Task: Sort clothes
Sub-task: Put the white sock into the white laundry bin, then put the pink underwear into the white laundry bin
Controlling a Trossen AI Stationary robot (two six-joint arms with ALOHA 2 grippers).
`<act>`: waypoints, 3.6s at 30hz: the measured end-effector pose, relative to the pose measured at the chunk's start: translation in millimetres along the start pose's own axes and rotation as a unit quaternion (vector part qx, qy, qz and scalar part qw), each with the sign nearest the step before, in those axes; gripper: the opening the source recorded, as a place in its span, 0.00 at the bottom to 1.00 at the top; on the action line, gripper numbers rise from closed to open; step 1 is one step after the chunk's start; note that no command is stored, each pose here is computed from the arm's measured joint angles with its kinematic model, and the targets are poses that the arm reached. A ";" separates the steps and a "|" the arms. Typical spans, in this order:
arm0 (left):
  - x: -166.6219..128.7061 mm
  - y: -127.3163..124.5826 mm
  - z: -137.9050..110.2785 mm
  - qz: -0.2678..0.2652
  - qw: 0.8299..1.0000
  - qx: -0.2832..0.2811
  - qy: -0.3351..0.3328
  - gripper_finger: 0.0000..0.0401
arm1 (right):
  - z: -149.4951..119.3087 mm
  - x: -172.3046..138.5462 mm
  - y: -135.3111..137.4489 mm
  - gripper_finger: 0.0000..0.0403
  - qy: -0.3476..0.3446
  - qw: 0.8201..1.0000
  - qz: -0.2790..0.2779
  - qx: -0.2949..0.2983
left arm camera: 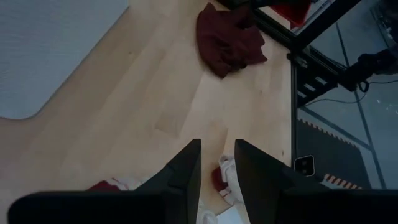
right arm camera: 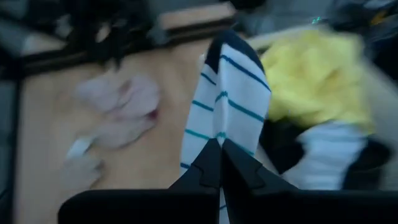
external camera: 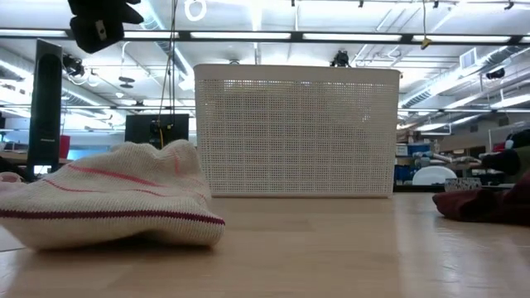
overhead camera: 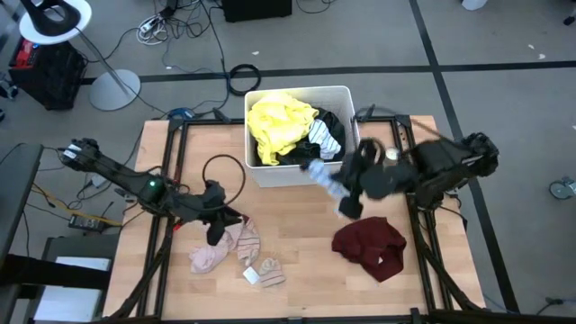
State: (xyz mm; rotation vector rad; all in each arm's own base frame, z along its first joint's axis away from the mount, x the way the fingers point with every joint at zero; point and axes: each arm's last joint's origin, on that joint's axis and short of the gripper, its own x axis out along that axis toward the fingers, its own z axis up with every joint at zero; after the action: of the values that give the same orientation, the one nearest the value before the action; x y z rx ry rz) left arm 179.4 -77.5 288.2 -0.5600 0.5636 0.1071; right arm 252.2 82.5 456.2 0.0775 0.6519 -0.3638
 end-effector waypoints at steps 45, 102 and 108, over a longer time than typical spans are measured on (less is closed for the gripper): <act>-53.7 30.2 0.2 0.042 0.994 0.094 -0.021 0.25 | -63.7 169.9 -134.6 0.17 0.229 0.929 -0.148 0.248; -44.4 30.5 3.4 0.078 0.996 0.006 -0.046 0.44 | -97.7 46.6 21.2 0.47 0.235 0.929 -0.087 0.274; -23.1 28.7 -10.3 0.094 0.995 0.011 0.015 0.48 | -95.9 47.6 22.3 0.47 0.218 0.932 -0.084 0.276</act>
State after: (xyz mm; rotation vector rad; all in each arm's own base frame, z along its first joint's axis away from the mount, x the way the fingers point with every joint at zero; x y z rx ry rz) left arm 147.9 -57.4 279.8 -0.4860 0.6466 0.2712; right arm 239.5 106.3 350.2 0.6587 0.9842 -0.7000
